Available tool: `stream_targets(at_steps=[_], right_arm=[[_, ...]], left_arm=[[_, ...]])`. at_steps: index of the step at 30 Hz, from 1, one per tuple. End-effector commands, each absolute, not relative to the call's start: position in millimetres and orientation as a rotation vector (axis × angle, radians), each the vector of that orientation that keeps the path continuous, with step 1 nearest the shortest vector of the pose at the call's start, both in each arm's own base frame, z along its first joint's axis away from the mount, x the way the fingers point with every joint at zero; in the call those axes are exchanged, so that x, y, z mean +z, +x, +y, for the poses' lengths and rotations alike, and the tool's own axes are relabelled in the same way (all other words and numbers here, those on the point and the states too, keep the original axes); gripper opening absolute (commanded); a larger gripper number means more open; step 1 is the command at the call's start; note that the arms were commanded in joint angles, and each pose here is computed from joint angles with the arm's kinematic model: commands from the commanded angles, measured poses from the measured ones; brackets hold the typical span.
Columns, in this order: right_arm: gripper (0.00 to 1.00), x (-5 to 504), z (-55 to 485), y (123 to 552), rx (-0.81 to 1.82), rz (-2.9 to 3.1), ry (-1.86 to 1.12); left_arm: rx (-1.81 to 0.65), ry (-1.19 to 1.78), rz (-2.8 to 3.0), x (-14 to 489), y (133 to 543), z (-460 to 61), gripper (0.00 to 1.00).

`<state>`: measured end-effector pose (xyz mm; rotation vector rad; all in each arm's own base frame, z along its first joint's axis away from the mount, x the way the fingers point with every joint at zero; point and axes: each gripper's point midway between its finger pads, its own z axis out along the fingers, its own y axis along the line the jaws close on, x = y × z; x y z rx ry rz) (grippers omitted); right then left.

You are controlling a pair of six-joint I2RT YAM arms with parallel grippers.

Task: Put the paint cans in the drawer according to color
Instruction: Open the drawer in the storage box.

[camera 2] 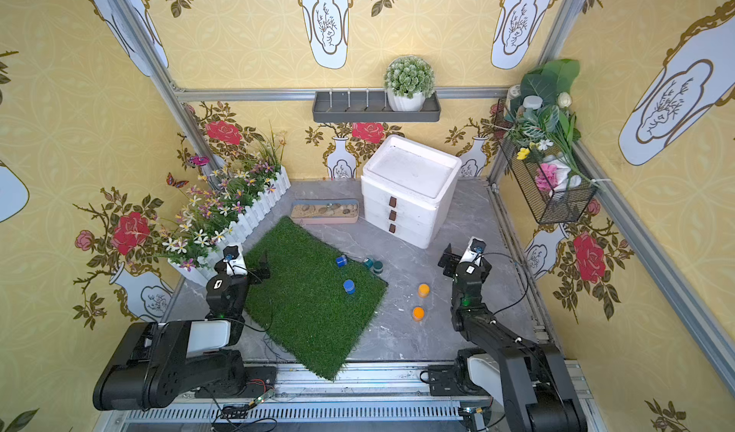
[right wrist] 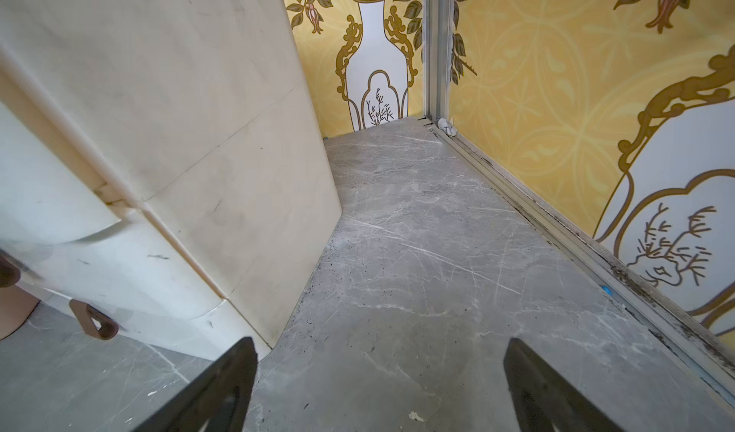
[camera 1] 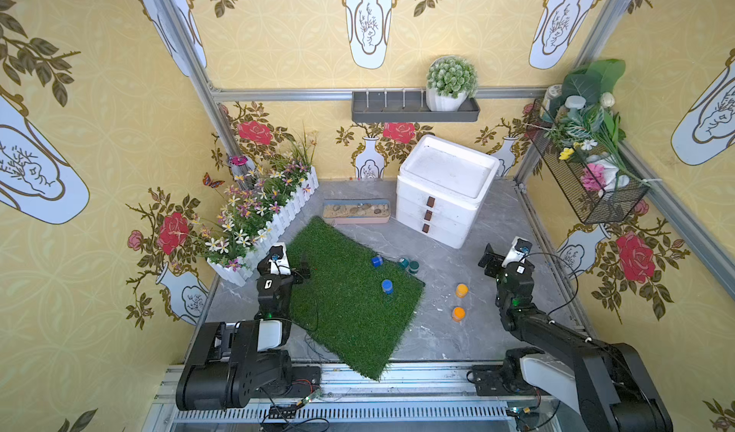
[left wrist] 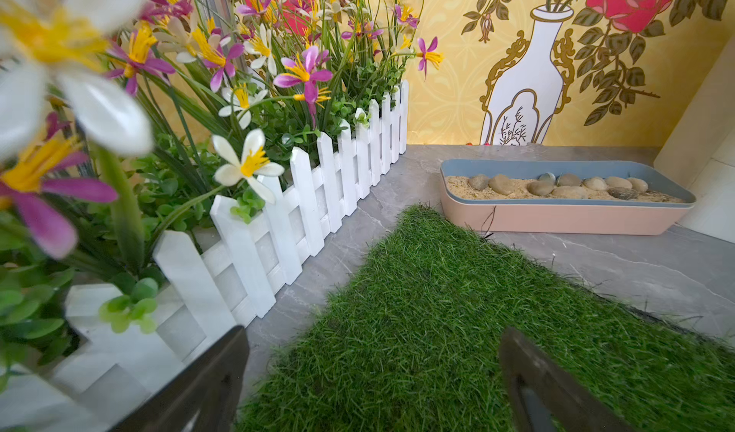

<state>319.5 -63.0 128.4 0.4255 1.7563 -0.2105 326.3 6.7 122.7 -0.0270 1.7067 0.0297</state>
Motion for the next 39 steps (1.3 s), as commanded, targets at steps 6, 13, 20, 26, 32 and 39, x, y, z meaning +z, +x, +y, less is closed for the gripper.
stream_targets(at_steps=[6,13,20,26,32,39], right_arm=[[0.97,131.6,-62.7,320.2,-0.206,1.744,0.423],[0.97,132.0,-62.7,320.2,-0.207,1.742,0.423],[0.97,138.9,-63.1,317.1,-0.221,1.736,0.425],[0.97,206.7,-41.3,291.4,-0.088,1.692,0.349],[0.97,260.3,-54.2,256.2,0.020,1.698,0.631],[0.97,297.3,24.3,267.4,0.542,1.765,0.439]], left_arm=[[0.027,-0.018,1.685,127.6,327.2,5.7,1.00],[0.027,-0.018,1.682,128.5,327.4,5.8,1.00],[0.054,-0.043,1.649,137.3,325.9,9.7,1.00],[0.050,-0.062,1.668,180.4,325.6,-1.1,1.00],[-0.297,-0.299,1.646,236.7,307.9,-14.2,1.00],[-0.796,-0.347,1.553,286.2,297.4,-59.1,1.00]])
